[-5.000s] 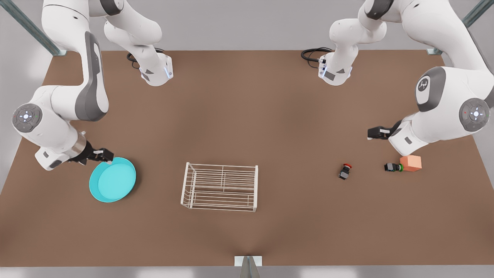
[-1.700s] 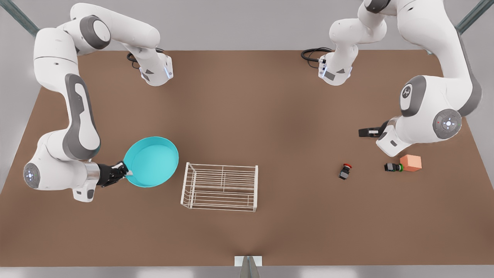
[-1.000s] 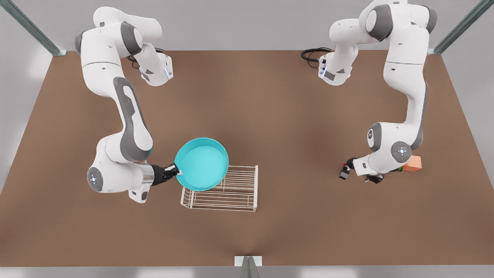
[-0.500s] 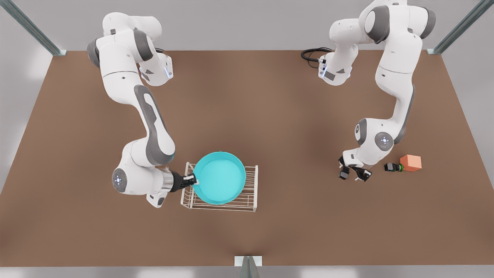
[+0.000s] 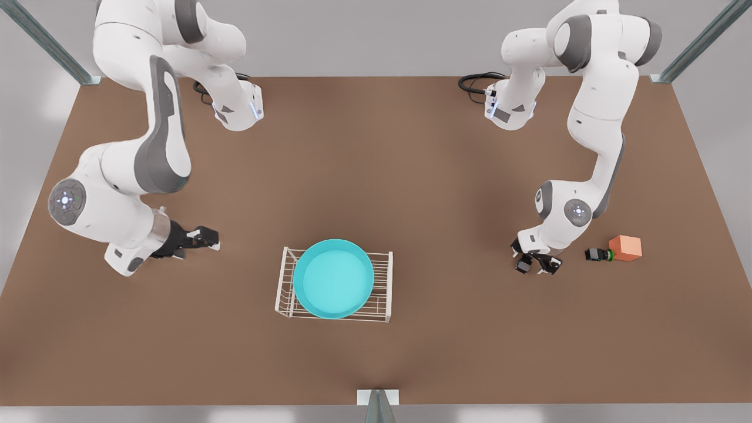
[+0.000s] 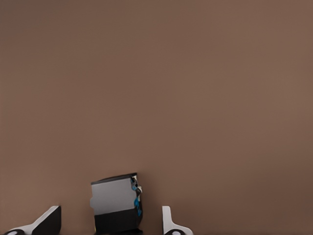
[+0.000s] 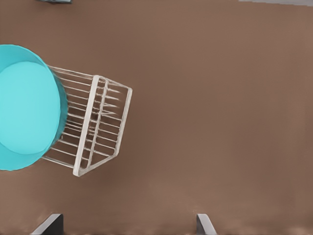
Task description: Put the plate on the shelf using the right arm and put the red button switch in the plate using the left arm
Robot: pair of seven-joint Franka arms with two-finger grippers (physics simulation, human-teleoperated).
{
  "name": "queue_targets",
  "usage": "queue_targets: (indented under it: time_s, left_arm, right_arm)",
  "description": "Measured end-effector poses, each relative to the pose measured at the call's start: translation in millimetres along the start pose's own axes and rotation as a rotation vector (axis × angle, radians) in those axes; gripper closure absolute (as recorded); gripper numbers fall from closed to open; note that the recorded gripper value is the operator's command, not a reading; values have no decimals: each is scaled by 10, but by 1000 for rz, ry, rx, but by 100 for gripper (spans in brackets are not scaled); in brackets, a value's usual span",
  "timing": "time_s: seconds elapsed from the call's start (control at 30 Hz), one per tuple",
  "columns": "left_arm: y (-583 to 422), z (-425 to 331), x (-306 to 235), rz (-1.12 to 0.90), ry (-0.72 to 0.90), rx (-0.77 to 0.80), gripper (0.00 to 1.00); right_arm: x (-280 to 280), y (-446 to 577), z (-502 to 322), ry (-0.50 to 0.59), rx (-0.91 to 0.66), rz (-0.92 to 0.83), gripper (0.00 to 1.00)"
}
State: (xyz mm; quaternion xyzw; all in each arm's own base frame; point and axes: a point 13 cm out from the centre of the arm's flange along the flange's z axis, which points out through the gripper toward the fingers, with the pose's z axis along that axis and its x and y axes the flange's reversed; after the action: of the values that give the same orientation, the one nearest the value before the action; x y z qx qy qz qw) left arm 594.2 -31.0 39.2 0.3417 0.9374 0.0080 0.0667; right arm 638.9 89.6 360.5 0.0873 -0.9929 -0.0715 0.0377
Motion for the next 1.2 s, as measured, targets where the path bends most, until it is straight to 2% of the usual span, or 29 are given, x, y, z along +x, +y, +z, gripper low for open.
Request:
queue_targets:
  time_s: [0.1,0.23,0.27,0.3,0.33,0.4,0.53,0.73,0.9,1.03,1.2]
  left_arm:
    - [-13,66,29,-12,6,5,0]
    - [-13,99,36,-24,7,7,0]
    - [-9,98,29,-27,6,6,10]
    - [-5,95,22,-30,4,6,25]
    - [-2,91,14,-32,3,5,32]
    - [-2,86,-3,-37,1,2,43]
    - [25,48,-79,-47,-10,-6,58]
    - [255,-253,-452,-55,-64,-47,58]
    - [451,-1137,-1451,-21,-133,-89,58]
    - [-306,-1862,-2276,65,-104,-70,58]
    - [-2080,-2244,-2549,100,21,80,58]
  right_arm:
    - [364,-1058,56,43,105,102,0]
    - [481,-1476,-20,43,142,119,0]
    - [456,-1467,-31,40,149,107,0]
    - [430,-1449,-18,42,153,96,0]
    - [392,-1394,-20,40,156,79,0]
    - [344,-1312,-11,39,159,54,0]
    - [296,-1185,87,52,158,20,0]
    - [282,-1151,104,55,159,1,0]
    - [274,-1127,107,55,158,-9,0]
    - [261,-1072,116,55,161,-15,0]
    - [123,-1014,-98,3,176,6,0]
